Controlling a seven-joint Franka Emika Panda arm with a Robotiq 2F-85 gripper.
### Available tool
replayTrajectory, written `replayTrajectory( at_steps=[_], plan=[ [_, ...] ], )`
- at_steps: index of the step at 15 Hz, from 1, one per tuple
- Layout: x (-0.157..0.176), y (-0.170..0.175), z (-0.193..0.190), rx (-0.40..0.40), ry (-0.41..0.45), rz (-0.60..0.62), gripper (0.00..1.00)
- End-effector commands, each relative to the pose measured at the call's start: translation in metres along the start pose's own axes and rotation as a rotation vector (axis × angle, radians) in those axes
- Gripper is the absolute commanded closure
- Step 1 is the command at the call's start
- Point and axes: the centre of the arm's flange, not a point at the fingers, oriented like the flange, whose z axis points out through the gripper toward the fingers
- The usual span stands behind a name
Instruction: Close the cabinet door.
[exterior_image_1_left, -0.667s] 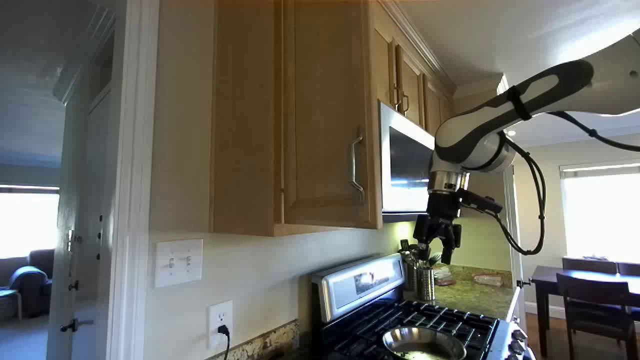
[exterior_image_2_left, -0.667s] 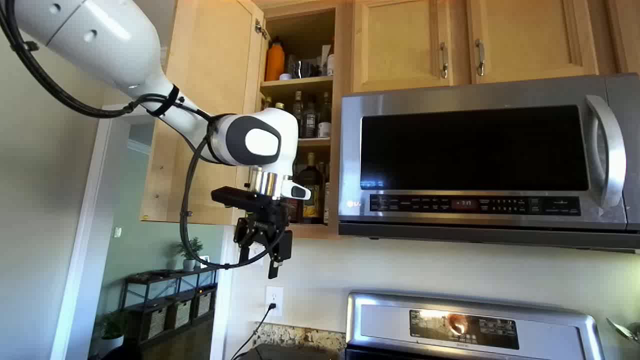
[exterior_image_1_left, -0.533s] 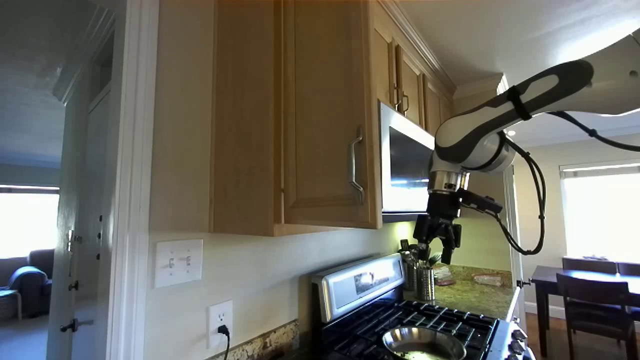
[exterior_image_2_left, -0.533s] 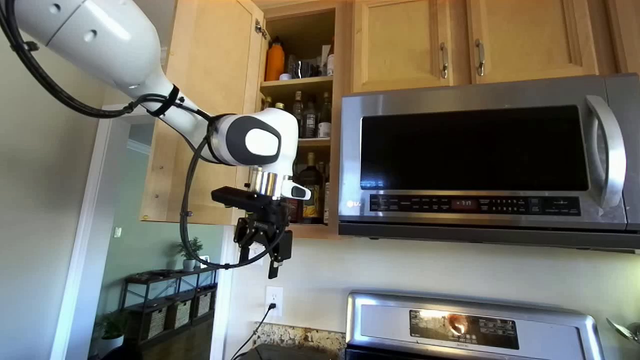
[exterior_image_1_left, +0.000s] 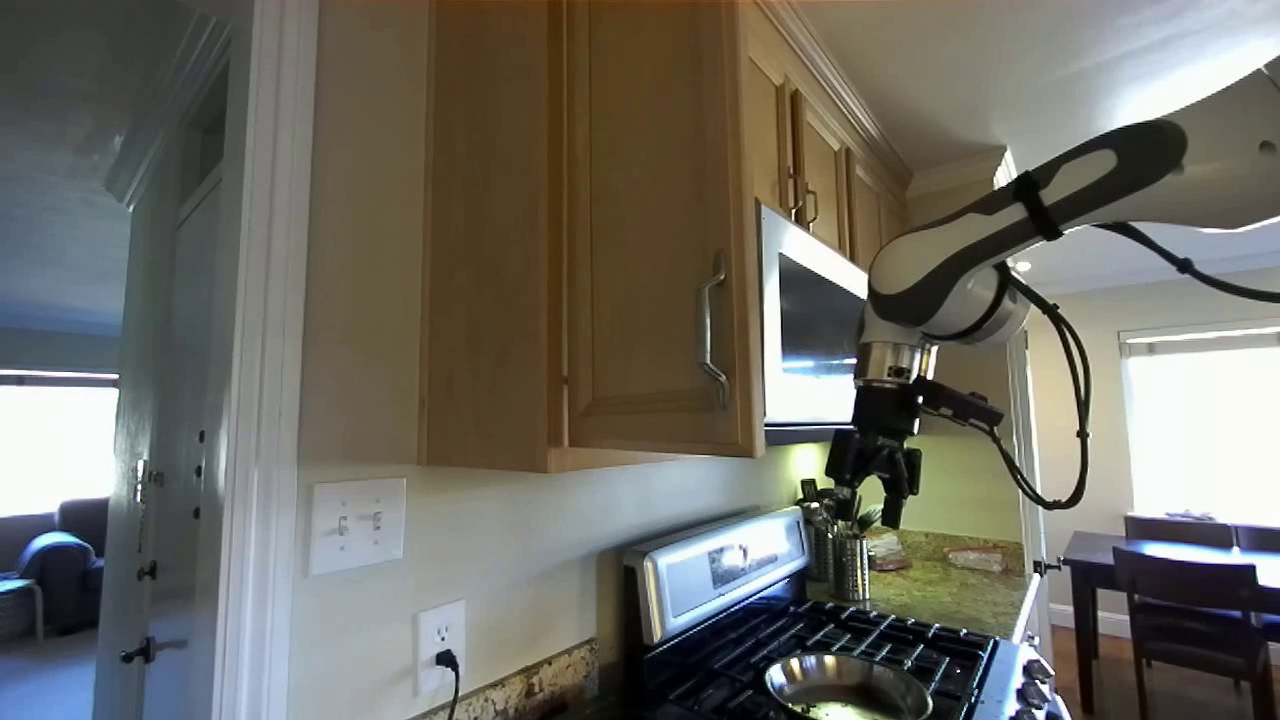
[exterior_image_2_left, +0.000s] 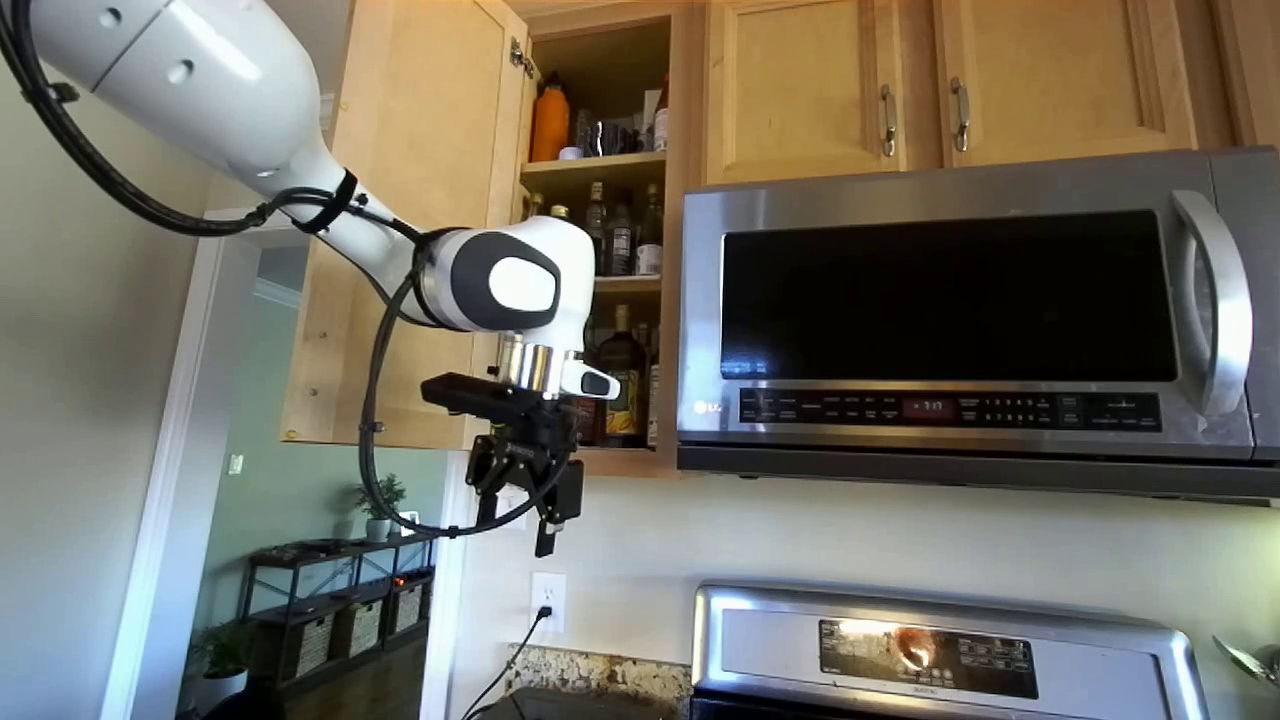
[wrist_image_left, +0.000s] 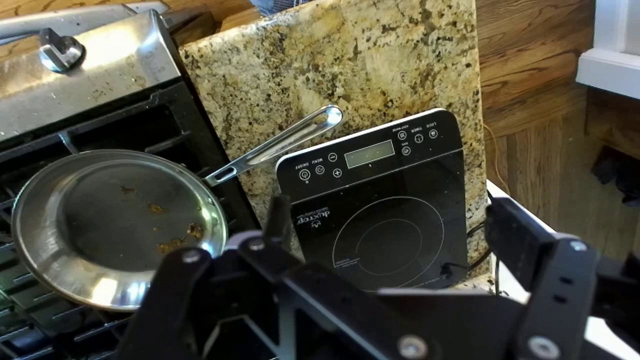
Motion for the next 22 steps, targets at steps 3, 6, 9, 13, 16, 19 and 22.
replayTrajectory(
  at_steps=[3, 6, 9, 13, 16, 19, 22],
  plan=[
    [-0.023, -0.011, -0.010, -0.032, 0.039, -0.089, 0.00],
    [-0.044, -0.020, -0.025, -0.037, 0.064, -0.178, 0.00],
    [-0.061, -0.028, -0.039, -0.037, 0.097, -0.254, 0.00],
    [-0.093, -0.039, -0.053, -0.024, 0.119, -0.378, 0.00],
    [-0.109, -0.061, -0.053, -0.018, 0.161, -0.481, 0.00],
    [-0.116, -0.087, -0.049, -0.016, 0.175, -0.531, 0.00],
    [-0.106, -0.090, -0.054, -0.024, 0.149, -0.529, 0.00]
  ],
)
